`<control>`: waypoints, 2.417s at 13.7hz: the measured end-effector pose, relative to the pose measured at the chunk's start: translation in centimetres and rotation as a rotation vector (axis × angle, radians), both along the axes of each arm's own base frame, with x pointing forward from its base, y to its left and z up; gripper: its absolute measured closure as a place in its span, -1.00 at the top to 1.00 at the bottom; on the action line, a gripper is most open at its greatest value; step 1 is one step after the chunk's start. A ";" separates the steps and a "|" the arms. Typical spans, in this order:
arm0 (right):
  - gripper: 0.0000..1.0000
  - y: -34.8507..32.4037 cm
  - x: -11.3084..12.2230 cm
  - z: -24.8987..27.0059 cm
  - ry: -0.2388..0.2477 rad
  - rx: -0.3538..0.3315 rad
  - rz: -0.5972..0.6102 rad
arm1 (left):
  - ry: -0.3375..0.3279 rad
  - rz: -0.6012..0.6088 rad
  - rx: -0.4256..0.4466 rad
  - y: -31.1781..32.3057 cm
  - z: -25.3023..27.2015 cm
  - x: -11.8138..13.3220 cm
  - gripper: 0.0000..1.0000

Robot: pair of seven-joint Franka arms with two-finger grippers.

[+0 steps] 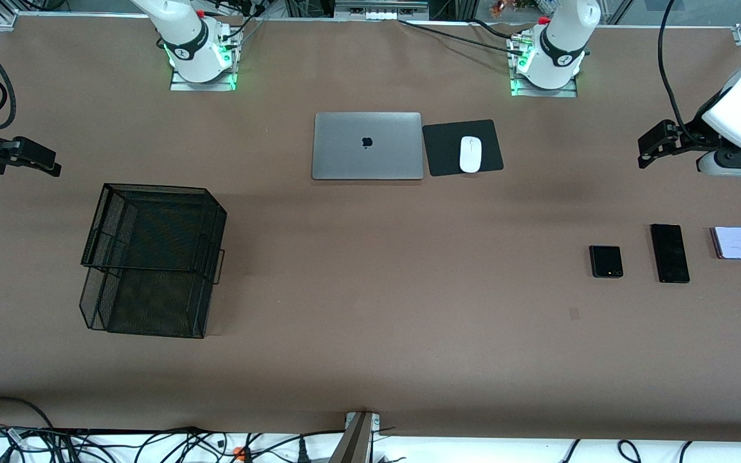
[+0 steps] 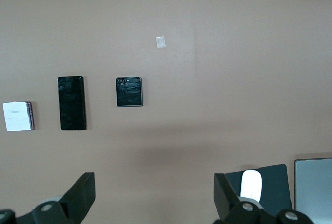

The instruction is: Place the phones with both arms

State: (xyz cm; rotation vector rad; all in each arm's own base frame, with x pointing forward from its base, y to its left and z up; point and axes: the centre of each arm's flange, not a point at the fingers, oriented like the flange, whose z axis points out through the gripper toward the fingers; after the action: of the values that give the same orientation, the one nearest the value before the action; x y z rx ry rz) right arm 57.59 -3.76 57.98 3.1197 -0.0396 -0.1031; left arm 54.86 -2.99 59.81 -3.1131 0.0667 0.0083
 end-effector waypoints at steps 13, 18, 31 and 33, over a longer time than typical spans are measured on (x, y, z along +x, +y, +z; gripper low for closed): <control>1.00 0.0 0.0 0.0 0.000 0.000 0.000 | 0.044 0.010 0.002 0.5 -0.9 0.0 1.00; 1.00 0.0 0.0 0.0 0.000 0.000 0.000 | 0.105 0.012 0.000 0.6 -5.2 3.3 1.00; 1.00 0.0 0.0 0.1 -0.001 0.000 -0.001 | 0.033 0.038 -0.001 9.7 -37.0 8.3 1.00; 1.00 -0.1 0.0 0.1 -0.001 0.000 -0.001 | 0.037 0.047 0.007 12.2 -39.8 7.4 1.00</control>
State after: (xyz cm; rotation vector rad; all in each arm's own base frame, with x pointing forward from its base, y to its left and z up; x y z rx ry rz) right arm 57.56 -3.83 58.05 3.1198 -0.0418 -0.1011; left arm 62.23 9.24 19.98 -3.1072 -0.0063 0.0669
